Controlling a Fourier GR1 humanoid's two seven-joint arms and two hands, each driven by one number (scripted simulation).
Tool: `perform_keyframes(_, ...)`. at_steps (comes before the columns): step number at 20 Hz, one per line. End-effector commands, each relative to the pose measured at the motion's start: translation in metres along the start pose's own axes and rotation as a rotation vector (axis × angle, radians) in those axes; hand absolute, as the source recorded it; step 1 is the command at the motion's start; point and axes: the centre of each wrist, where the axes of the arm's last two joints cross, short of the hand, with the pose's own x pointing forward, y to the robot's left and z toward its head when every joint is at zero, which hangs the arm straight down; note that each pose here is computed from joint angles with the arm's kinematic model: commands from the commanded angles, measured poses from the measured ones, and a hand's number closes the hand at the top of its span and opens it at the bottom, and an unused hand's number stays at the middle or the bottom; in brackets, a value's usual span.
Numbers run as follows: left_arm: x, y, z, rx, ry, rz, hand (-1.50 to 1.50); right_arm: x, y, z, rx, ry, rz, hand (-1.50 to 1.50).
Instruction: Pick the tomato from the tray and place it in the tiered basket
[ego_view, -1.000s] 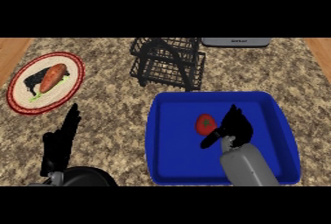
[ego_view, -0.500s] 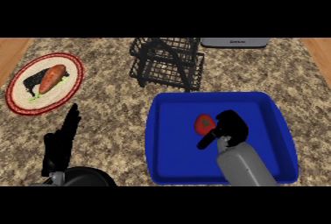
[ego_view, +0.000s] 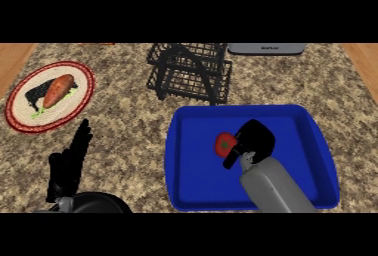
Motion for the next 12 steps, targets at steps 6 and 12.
perform_keyframes(6,-0.02,-0.031,0.014,-0.021,0.069,0.05,0.0,-0.026,-0.019,-0.007,0.037,-0.549,0.332,1.5)
perform_keyframes(12,-0.03,-0.02,0.019,-0.002,0.078,0.056,0.0,-0.023,-0.079,0.005,-0.055,-0.622,0.009,1.5)
